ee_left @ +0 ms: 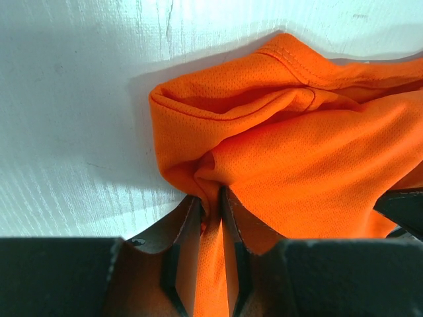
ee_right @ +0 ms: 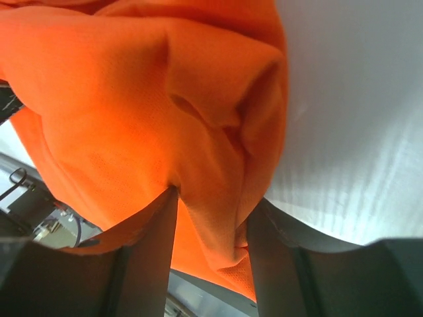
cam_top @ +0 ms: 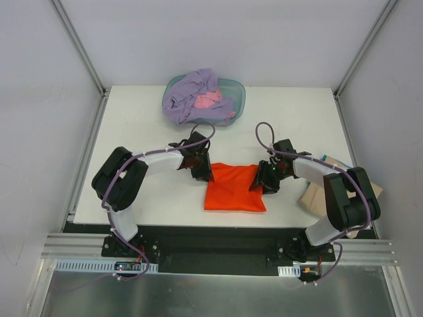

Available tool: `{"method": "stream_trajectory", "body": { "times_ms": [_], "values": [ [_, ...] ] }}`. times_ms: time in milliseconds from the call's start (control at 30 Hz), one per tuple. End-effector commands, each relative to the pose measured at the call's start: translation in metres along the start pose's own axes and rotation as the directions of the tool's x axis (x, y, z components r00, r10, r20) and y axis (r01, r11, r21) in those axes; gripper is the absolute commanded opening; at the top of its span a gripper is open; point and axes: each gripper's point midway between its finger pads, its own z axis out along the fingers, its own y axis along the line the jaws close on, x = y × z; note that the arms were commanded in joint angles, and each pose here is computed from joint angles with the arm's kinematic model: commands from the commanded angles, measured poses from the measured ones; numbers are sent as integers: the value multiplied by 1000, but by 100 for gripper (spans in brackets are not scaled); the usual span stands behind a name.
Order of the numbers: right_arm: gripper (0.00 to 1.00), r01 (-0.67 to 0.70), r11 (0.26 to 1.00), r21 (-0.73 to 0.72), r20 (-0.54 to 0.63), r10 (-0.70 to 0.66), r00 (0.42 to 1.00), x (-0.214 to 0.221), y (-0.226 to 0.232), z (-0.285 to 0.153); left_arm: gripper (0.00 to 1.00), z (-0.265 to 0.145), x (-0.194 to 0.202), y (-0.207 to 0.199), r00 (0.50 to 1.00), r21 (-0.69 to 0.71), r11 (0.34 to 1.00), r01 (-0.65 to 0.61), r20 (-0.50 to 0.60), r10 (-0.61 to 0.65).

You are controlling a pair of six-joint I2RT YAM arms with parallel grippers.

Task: Fold and stack the t-shirts
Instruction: Put the neatly folded tshirt into the corner of the board with the right arm

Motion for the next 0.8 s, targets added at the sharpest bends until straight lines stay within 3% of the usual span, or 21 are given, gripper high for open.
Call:
{"method": "stream_trajectory", "body": {
  "times_ms": [0, 233, 400, 433, 500, 533, 767],
  "values": [
    [45, 71, 996, 46, -11, -70, 997, 1, -17, 23, 17, 9, 6, 18, 999, -55, 998, -2, -34, 0],
    [29, 117, 991, 61, -28, -115, 993, 3, -11, 29, 16, 8, 4, 19, 1000, -59, 998, -7, -24, 5],
    [2, 166, 970, 177, 8, -170, 985, -3, -16, 22, 20, -1, 0, 15, 1000, -41, 999, -25, -2, 25],
    [1, 183, 965, 190, 33, -193, 981, -9, -11, 17, 30, -3, 1, 15, 1000, -40, 999, -30, -1, 30],
    [1, 198, 941, 273, 57, -222, 973, -12, -15, 8, 41, -9, -1, 10, 999, -23, 999, -46, 10, 46],
    [1, 200, 935, 294, 89, -235, 968, -19, -11, 0, 52, -12, -4, 7, 998, -15, 999, -52, 19, 52],
    [1, 83, 772, 630, 178, -248, 952, -23, -52, -69, 93, -49, -8, -2, 988, 25, 993, -115, 101, 112]
  ]
}}
